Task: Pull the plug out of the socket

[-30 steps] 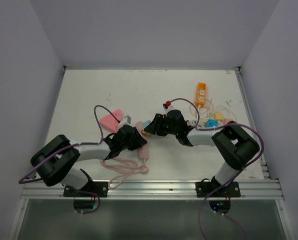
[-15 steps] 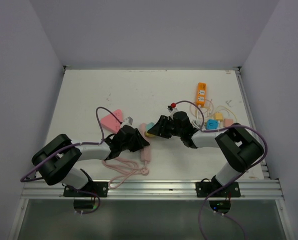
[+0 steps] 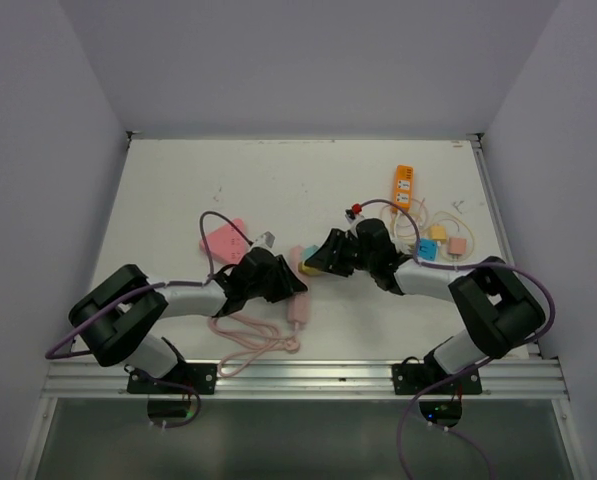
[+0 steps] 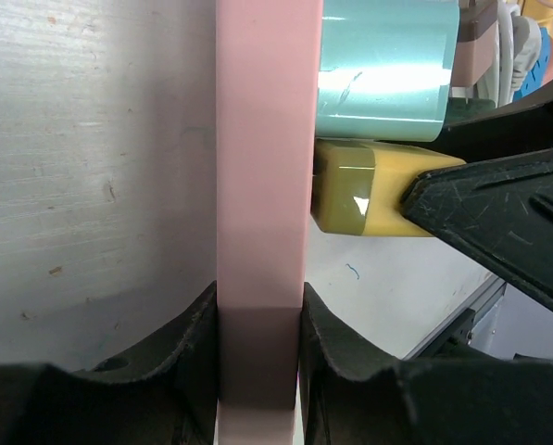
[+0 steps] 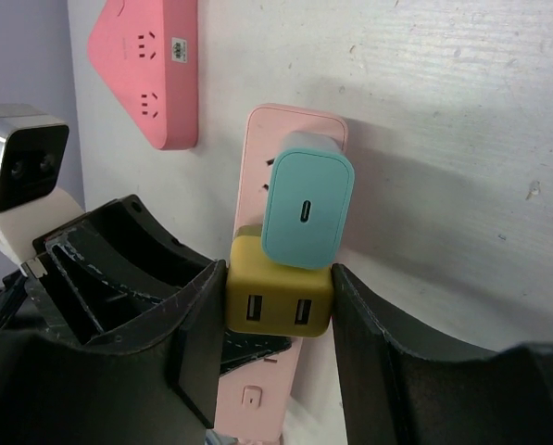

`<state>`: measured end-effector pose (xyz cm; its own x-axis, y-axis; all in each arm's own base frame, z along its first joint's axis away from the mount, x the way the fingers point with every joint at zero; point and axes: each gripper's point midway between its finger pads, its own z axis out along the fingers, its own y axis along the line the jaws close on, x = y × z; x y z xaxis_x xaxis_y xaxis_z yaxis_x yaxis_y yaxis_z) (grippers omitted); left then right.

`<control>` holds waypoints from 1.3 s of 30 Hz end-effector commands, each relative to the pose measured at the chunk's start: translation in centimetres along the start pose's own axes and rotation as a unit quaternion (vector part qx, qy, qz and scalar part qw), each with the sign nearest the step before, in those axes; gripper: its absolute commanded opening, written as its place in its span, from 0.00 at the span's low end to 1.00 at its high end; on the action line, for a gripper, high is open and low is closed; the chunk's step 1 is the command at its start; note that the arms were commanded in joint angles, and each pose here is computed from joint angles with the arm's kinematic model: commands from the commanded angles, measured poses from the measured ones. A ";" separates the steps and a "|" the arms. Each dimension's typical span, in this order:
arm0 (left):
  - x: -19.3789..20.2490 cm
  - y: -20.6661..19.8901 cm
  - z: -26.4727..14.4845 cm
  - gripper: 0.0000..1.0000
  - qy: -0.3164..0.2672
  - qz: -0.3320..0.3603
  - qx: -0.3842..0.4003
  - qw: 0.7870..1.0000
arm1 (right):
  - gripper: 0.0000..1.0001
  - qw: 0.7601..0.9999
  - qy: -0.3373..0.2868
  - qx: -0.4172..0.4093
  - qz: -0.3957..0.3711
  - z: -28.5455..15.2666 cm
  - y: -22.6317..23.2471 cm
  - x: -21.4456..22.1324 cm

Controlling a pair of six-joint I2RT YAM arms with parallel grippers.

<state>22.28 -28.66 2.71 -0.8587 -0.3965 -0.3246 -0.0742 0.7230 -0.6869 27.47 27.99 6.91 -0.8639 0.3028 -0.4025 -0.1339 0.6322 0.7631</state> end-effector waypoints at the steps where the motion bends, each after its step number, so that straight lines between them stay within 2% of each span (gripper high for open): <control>1: -0.1 12.1 -1.7 0.00 -0.034 -0.012 -0.239 0.970 | 0.00 0.998 -0.051 0.019 -0.030 -1.3 0.9 -3.6; 6: 0.0 10.7 -1.5 0.00 -0.036 0.026 -0.253 0.967 | 0.00 0.997 -0.043 0.038 -0.045 -0.5 1.7 -2.8; 11: 0.2 10.8 -1.5 0.00 -0.036 0.025 -0.256 0.966 | 0.00 0.996 -0.041 0.056 -0.049 -0.6 1.1 -2.8; 21: 0.3 11.1 -1.7 0.00 -0.036 0.015 -0.251 0.967 | 0.00 0.998 -0.055 -0.004 -0.043 -2.9 0.8 -4.3; 26: 0.2 10.5 -1.5 0.00 -0.037 0.018 -0.231 0.972 | 0.00 0.992 -0.102 0.060 -0.042 -5.2 -2.7 -6.4; 34: 0.0 9.0 -1.0 0.00 -0.038 0.033 -0.186 0.981 | 0.00 0.980 -0.123 0.152 0.023 -7.1 -9.2 -6.8; 39: -0.1 8.4 -1.0 0.00 -0.040 0.040 -0.166 0.984 | 0.16 0.981 -0.109 0.157 0.038 -6.9 -10.3 -6.5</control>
<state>24.00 -26.34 2.05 -0.7740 -0.4810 -0.4117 -0.1676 0.7827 -0.5994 30.87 14.84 5.38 -0.7335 0.4833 -0.4779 0.1067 0.7763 0.6213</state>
